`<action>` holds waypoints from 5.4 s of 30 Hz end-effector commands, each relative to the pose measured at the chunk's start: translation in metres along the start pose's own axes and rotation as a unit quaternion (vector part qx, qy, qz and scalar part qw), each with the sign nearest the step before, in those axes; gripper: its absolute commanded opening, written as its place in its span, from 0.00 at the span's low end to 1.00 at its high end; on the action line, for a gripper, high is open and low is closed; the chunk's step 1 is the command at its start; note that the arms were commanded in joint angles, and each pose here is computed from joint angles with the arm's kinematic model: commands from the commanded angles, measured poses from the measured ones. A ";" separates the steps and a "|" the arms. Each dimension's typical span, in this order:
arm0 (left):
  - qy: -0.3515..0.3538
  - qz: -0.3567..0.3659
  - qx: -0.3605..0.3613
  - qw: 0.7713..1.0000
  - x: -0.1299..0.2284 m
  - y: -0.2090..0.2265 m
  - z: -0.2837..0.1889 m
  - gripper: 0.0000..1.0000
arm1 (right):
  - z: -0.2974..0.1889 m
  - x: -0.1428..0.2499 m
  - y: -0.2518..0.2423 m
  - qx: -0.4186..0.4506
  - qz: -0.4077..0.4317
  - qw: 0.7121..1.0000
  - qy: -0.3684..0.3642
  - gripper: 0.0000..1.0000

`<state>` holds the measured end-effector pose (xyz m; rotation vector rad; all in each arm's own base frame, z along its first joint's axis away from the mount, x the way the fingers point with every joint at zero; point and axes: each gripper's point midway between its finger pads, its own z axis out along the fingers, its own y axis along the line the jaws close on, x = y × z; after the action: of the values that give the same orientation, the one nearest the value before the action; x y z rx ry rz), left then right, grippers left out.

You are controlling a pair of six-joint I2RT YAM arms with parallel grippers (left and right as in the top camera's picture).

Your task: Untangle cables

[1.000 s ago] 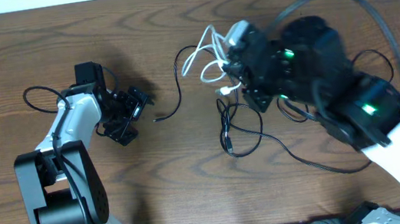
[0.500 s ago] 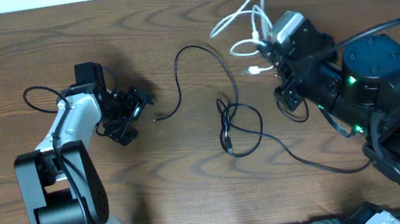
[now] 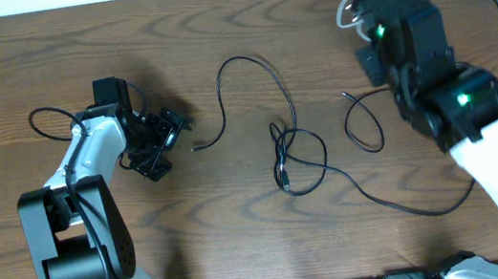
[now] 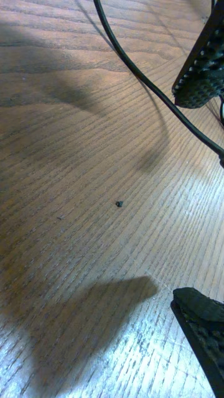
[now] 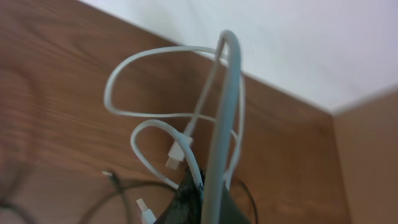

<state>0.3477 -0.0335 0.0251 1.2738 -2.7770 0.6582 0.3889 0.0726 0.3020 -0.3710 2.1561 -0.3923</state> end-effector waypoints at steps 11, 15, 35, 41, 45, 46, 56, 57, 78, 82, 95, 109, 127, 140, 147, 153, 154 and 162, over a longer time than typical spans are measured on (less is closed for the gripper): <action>0.001 0.000 -0.011 1.000 -0.001 0.006 0.003 0.98 | 0.122 0.143 -0.138 0.174 0.208 0.940 0.208 0.01; 0.001 -0.001 -0.011 1.000 -0.001 0.006 0.003 0.98 | 0.146 0.185 -0.175 0.213 0.274 0.910 0.228 0.01; 0.001 -0.001 -0.011 1.000 -0.001 0.006 0.003 0.98 | 0.180 0.247 -0.178 0.057 0.456 0.857 0.233 0.99; 0.001 0.000 -0.011 1.000 -0.001 0.006 0.003 0.98 | 0.158 0.185 -0.164 0.054 0.406 0.893 0.186 0.99; 0.001 -0.001 -0.011 1.000 -0.001 0.006 0.003 0.98 | 0.129 0.127 -0.140 0.040 0.368 0.919 0.137 0.99; 0.001 -0.001 -0.011 1.000 -0.001 0.006 0.003 0.98 | 0.126 0.117 -0.131 0.026 0.362 0.923 0.128 0.99; 0.001 0.000 -0.011 1.000 -0.001 0.006 0.003 0.98 | 0.117 0.053 0.032 -0.221 0.285 0.925 0.122 0.99; 0.001 -0.001 -0.011 1.000 -0.001 0.006 0.003 0.98 | 0.115 0.053 0.049 -0.241 0.276 0.921 0.130 0.99; 0.001 0.000 -0.011 1.000 -0.001 0.006 0.003 0.98 | 0.083 0.139 0.297 -0.387 0.326 0.744 0.436 0.38; 0.001 -0.001 -0.011 1.000 -0.001 0.006 0.003 0.98 | 0.081 0.135 0.300 -0.394 0.317 0.749 0.427 0.01; 0.001 -0.001 -0.011 1.000 -0.001 0.006 0.003 0.98 | -0.008 -0.002 0.246 -0.528 0.103 0.840 0.074 0.01; 0.001 0.000 -0.011 1.000 -0.001 0.006 0.003 0.98 | -0.075 -0.056 0.198 -0.525 0.039 0.845 -0.091 0.01; 0.001 0.000 -0.011 1.000 -0.001 0.006 0.003 0.98 | -0.081 -0.109 0.155 -0.446 0.055 0.867 -0.216 0.01; -0.016 0.008 0.013 1.000 -0.010 -0.005 0.003 0.98 | -0.068 -0.087 0.156 -0.443 0.068 0.880 -0.157 0.01; 0.034 0.024 0.044 0.998 0.012 -0.017 0.004 0.54 | -0.043 -0.077 0.137 -0.399 0.085 0.903 -0.131 0.01; 0.046 0.072 0.092 0.992 0.027 -0.052 0.007 0.84 | -0.015 -0.058 0.148 -0.407 0.167 0.897 -0.053 0.01; 0.043 0.079 0.089 0.992 0.029 -0.053 0.008 0.85 | -0.012 -0.051 0.155 -0.415 0.163 0.894 -0.039 0.01; 0.000 0.119 0.090 0.989 0.024 -0.070 0.014 0.86 | 0.018 0.021 0.228 -0.463 0.134 0.868 0.123 0.01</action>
<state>0.3766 -0.0988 0.0425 0.9809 -2.9043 0.9551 0.3774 0.2529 0.2152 -0.5268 2.3751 0.7863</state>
